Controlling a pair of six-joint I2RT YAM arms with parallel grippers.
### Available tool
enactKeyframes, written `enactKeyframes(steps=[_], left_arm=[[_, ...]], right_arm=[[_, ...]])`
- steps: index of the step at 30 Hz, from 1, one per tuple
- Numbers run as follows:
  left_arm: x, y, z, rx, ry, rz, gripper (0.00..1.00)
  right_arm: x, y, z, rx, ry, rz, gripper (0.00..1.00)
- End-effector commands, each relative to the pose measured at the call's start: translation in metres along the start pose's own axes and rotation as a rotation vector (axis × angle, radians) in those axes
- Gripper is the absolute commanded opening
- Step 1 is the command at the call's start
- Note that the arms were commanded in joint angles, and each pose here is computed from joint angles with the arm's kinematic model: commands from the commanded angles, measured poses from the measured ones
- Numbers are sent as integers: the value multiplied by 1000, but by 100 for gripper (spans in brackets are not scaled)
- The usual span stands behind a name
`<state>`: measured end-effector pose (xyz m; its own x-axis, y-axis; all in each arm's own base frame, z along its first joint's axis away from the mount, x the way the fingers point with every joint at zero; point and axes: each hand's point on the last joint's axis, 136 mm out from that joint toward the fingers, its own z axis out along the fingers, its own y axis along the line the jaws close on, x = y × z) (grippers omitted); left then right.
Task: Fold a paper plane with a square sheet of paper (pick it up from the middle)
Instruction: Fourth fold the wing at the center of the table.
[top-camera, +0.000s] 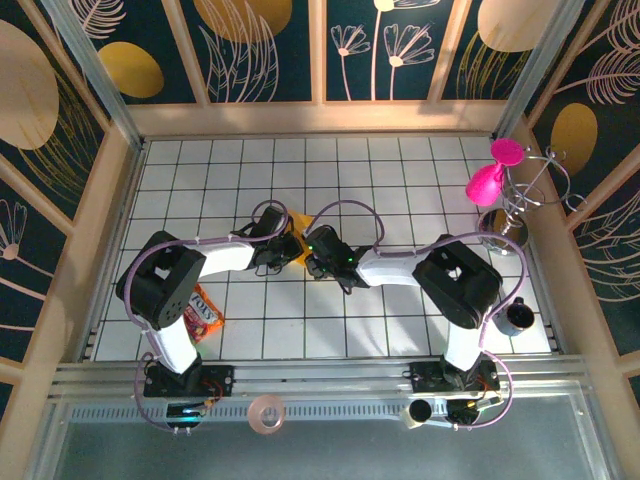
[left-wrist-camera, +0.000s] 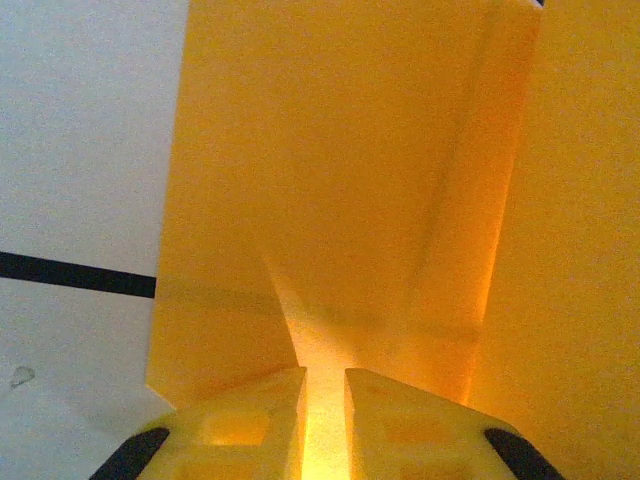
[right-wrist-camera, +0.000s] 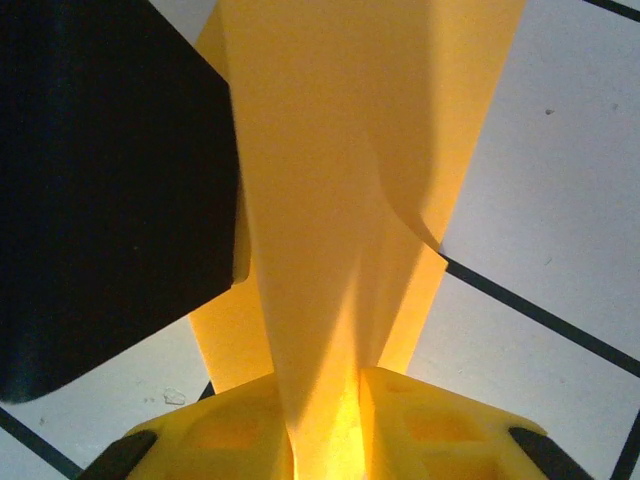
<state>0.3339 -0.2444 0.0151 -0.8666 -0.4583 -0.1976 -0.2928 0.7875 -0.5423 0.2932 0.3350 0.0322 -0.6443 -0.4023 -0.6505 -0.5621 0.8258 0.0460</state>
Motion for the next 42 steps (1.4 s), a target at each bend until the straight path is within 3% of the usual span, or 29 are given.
enactKeyframes(steps=[1, 14, 26, 31, 42], left_arm=[[15, 23, 5, -73, 60, -27, 18], [9, 14, -3, -50, 34, -22, 18], [-37, 15, -67, -37, -200, -64, 25], [-38, 6, -70, 11, -192, -51, 26], [-24, 10, -66, 56, -150, -61, 25]], right_arm=[[-10, 4, -1, 7, -31, -22, 21], [-1, 8, 2, -19, 15, -41, 6], [11, -8, -22, 36, 67, -85, 1], [23, -14, -28, 55, 105, -112, 0], [50, 14, -13, -99, 254, -102, 0]])
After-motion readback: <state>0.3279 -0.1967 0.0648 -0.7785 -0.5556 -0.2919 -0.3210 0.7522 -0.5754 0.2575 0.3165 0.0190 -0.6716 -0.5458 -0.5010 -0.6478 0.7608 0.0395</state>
